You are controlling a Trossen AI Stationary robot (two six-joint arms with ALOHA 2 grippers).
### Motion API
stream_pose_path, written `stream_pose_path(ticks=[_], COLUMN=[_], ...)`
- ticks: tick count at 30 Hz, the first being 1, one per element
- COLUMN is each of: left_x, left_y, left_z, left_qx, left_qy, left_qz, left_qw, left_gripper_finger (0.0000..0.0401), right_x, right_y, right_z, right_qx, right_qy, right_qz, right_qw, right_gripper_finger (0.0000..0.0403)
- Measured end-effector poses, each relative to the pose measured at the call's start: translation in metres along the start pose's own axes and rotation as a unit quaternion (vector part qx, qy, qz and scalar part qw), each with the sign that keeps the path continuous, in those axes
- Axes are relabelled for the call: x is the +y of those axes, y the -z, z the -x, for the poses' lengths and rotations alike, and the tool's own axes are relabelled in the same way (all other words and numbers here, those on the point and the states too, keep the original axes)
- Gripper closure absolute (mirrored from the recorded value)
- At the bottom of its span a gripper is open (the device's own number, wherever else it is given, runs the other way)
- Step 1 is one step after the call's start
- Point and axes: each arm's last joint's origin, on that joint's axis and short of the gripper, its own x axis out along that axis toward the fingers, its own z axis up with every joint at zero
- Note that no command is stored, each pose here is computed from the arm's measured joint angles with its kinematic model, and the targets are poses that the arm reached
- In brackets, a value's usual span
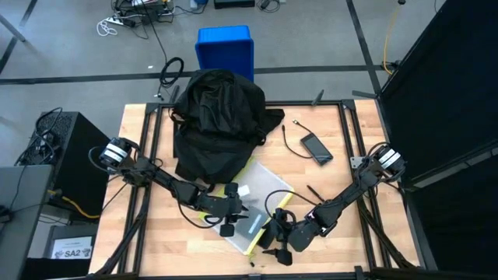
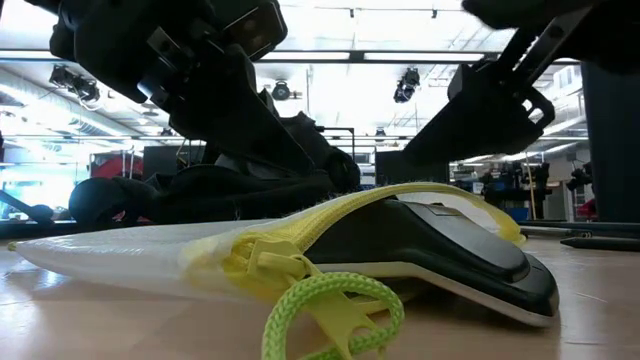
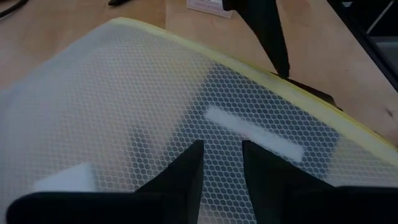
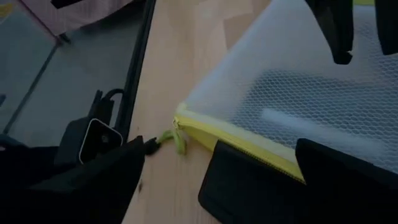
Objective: Unpack backpack
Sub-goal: Remove the calculator from the yellow zipper pouch
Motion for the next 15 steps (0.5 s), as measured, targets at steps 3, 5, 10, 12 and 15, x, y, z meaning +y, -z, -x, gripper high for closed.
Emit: stream_pose_path(ticks=[3,5,10,12,15], left_x=[0.000,0.000,0.000,0.000,0.000], left_y=[0.000,0.000,0.000,0.001,0.002], left_z=[0.000,0.000,0.000,0.000,0.000], left_qx=[0.000,0.000,0.001,0.003,0.008], left_qy=[0.000,0.000,0.000,-0.001,-0.002], left_qz=[0.000,0.000,0.000,-0.001,-0.002], left_qw=[1.000,1.000,1.000,1.000,1.000], left_gripper_finger=[0.0314,0.0314,0.0314,0.0314,0.0314], right_x=[-0.001,0.002,0.008,0.011,0.012], right_y=[-0.004,-0.012,-0.042,-0.052,-0.052], right_z=[-0.001,0.001,0.010,0.015,0.018], right_qx=[0.032,0.059,0.126,0.136,0.157], right_qy=[0.025,0.046,0.101,0.112,0.113], right_qz=[0.024,0.049,0.095,0.090,0.060], right_qw=[0.999,0.996,0.982,0.980,0.979], right_gripper_finger=[0.0015,0.0017,0.0006,0.0005,0.0007])
